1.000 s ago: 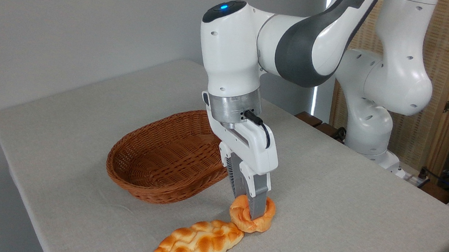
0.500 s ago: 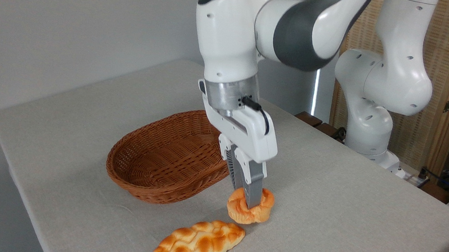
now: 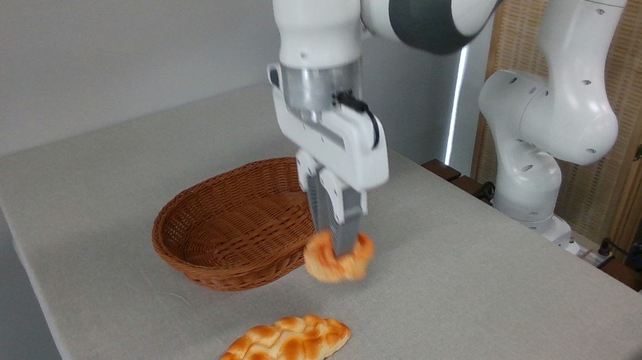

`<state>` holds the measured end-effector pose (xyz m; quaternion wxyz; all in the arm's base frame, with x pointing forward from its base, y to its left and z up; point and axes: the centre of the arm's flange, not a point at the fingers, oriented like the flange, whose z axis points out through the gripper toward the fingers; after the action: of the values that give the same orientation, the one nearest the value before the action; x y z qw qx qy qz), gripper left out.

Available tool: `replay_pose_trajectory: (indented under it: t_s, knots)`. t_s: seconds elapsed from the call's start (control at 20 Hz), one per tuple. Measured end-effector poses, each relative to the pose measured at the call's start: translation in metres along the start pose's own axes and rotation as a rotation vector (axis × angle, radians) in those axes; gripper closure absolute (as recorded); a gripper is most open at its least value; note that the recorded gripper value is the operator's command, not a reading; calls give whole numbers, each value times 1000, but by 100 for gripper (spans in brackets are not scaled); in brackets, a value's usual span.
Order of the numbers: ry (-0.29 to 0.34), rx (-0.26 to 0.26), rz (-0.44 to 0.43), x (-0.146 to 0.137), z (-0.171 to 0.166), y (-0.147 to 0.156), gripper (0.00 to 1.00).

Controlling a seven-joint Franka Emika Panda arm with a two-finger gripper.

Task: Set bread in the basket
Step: 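Lift the held bun and carry it over the wicker basket, then lower the bun into the basket and open the gripper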

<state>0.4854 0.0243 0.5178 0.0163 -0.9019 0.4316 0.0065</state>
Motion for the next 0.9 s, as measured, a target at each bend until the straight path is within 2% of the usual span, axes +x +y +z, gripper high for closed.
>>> replay_pose_trajectory:
  t_s: [0.25,0.45,0.5,0.65,0.75,0.9]
  knots:
    - [114,-85,-23,34,-34,23,70]
    - [149,-143,-67,75,-26,43,67]
    - [154,-142,-76,81,-24,44,65]
    - [231,-125,-147,108,-16,37,63]
    - [264,-119,-180,120,-9,34,58]
    - [269,-118,-189,130,0,33,55]
